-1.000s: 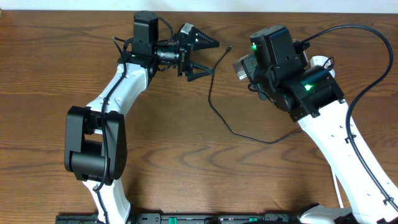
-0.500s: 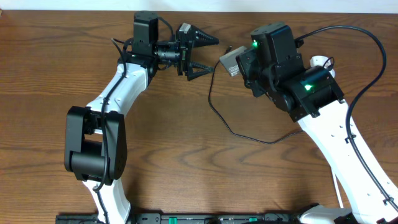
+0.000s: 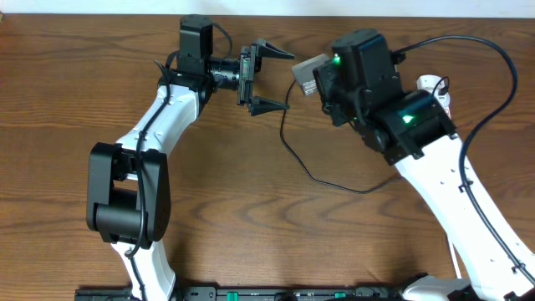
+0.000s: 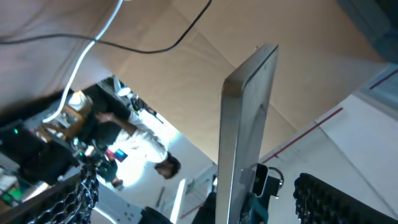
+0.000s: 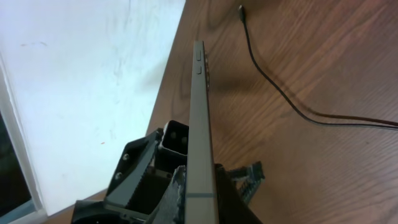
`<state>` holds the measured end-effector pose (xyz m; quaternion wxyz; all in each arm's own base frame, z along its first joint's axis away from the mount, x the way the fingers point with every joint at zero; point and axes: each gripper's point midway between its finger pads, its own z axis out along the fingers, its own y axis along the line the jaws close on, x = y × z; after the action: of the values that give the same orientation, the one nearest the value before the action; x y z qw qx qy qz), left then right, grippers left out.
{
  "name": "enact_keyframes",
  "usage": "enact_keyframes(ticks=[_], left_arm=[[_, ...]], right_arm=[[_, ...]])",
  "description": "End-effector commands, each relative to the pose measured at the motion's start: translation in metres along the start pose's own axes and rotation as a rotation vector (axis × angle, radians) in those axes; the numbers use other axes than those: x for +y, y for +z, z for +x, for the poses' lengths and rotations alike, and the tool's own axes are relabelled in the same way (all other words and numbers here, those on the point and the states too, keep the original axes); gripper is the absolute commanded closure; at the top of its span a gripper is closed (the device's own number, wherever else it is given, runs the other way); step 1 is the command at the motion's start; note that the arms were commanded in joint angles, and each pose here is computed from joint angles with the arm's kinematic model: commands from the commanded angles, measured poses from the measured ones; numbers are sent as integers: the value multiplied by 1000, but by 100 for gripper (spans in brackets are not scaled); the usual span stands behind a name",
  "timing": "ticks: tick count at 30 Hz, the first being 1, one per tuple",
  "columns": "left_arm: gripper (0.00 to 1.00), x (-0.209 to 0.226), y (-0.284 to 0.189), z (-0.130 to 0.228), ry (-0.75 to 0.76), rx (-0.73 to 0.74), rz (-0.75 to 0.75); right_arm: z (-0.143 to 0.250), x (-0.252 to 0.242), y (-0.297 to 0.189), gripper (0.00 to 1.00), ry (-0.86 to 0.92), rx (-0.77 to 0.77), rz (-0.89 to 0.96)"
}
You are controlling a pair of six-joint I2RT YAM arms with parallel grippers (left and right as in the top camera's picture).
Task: Plug charger to phone and switch on socket
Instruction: 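Move the phone left into the left gripper and close the left gripper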
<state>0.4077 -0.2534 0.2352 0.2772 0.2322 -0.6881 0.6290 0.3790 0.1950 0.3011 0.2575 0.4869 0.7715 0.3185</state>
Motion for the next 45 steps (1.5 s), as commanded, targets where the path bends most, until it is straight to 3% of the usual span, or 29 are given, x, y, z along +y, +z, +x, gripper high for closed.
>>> enact_keyframes(ticks=[1,6,13,18,31,36,45], left_arm=[[2,-7,-3,17,-39,41,-7],[15,-7,-3,18,-90,43,-9],[19,-8,-2,15,-102,27,-3],[37,-8,-2,14,-139,24,-3],[38,-8,-2,14,-140,25,-3],[50,-8,-2,14,-140,25,-3],[58,-8,-2,14,-140,25,-3]], right_arm=[[5,9,4,99,29,-37,-24],[17,6,11,99,112,-28,-9],[23,6,9,99,204,-66,-22],[31,2,10,99,266,-63,-9],[38,-4,27,99,289,-63,21],[39,-1,27,99,293,-55,9],[49,2,28,99,298,1,8]])
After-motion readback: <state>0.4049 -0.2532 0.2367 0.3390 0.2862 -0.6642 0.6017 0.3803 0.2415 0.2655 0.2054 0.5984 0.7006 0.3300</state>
